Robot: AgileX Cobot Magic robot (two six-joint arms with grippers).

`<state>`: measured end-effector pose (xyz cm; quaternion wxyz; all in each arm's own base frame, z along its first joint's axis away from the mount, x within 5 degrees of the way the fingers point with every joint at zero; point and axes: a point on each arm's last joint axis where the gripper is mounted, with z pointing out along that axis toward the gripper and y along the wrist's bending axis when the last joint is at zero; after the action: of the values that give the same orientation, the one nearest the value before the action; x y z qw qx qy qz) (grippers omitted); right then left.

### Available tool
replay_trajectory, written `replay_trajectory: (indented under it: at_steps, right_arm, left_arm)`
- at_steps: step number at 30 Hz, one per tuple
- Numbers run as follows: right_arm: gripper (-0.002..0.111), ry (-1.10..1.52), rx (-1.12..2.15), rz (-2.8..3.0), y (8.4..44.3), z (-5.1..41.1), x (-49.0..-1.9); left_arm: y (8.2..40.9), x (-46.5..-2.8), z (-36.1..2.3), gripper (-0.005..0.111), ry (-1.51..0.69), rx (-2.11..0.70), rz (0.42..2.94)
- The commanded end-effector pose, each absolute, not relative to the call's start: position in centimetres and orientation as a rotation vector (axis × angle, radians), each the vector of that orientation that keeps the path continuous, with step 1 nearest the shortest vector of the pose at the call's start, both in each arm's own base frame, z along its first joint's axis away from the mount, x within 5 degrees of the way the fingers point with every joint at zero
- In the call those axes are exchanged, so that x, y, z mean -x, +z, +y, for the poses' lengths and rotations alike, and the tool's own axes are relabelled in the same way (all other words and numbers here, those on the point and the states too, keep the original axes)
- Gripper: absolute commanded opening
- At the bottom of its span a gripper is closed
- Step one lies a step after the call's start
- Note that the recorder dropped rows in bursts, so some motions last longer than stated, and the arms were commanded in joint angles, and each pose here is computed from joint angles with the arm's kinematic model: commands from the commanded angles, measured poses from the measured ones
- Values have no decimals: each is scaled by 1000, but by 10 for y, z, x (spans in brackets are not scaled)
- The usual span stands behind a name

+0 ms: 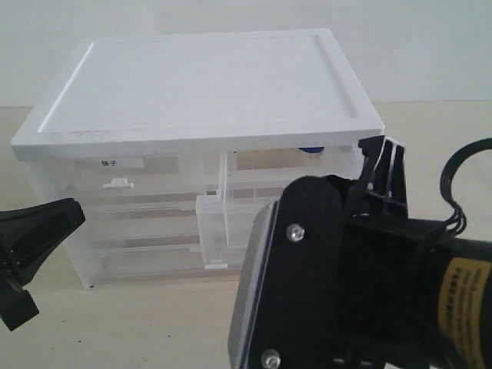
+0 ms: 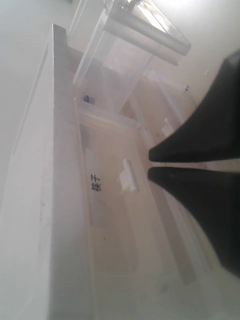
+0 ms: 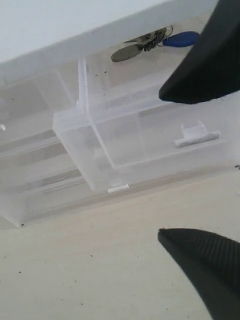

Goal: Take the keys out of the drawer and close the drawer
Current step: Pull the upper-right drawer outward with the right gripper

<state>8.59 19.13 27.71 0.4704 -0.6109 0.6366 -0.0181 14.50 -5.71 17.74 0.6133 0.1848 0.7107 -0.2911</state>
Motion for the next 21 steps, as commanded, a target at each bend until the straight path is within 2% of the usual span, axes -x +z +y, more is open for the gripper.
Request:
replay_trajectory:
  at_steps: [1, 4, 7, 21]
  right_arm:
    - [64, -114, 1365, 1681, 299, 182, -92]
    - [64, -291, 1302, 1784, 315, 173, -99]
    - [63, -291, 1362, 1793, 321, 175, -97]
    - [63, -348, 1439, 1787, 301, 190, -126]
  left_arm:
    - [178, -147, -56, 5, -653, -419, 1638]
    - [178, -147, -56, 5, -651, -421, 1637]
    - [178, -147, -56, 5, -651, -421, 1637]
    - [175, -146, -56, 5, -632, -456, 1657]
